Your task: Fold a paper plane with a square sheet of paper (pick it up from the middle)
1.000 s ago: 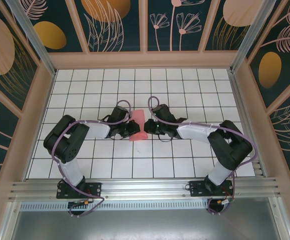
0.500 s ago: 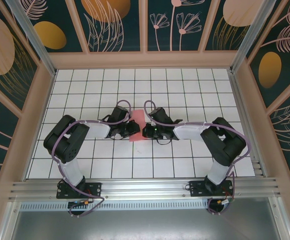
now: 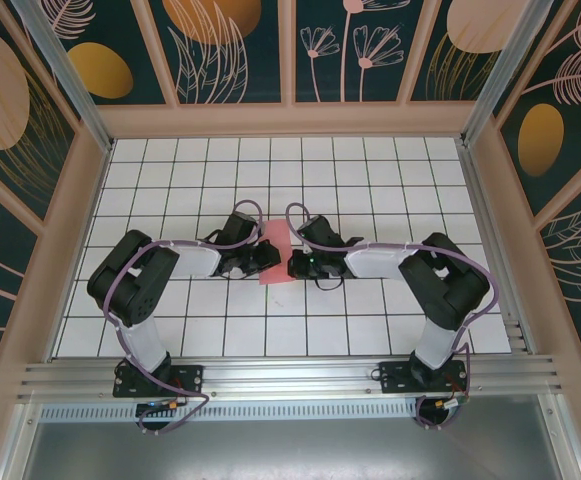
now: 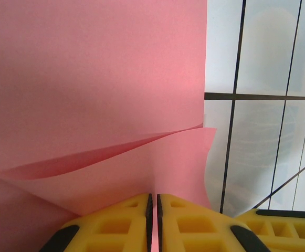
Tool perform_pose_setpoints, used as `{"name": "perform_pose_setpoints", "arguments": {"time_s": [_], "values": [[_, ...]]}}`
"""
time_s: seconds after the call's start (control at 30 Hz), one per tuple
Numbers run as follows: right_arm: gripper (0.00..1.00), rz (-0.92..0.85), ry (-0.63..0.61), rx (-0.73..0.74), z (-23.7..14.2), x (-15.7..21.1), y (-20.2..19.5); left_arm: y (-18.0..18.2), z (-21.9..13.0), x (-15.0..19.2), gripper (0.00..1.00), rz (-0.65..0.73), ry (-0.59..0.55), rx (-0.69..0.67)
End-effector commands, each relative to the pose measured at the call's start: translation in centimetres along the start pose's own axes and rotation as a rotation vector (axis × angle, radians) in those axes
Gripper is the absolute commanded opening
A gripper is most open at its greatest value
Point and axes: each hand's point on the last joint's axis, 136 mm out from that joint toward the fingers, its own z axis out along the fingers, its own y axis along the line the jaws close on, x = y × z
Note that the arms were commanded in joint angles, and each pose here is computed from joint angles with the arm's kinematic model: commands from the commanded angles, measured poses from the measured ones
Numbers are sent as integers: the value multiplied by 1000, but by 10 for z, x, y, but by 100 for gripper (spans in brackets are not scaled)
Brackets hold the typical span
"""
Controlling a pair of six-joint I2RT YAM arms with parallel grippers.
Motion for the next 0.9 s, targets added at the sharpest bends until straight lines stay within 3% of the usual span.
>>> {"name": "perform_pose_setpoints", "arguments": {"time_s": [0.0, 0.87], "values": [[11, -65, -24, -40, -12, -4, 21, 59, 4, 11, 15, -31, 7, -219], [11, -6, 44, 99, 8, 21, -19, 62, 3, 11, 15, -31, 4, -230]]}}
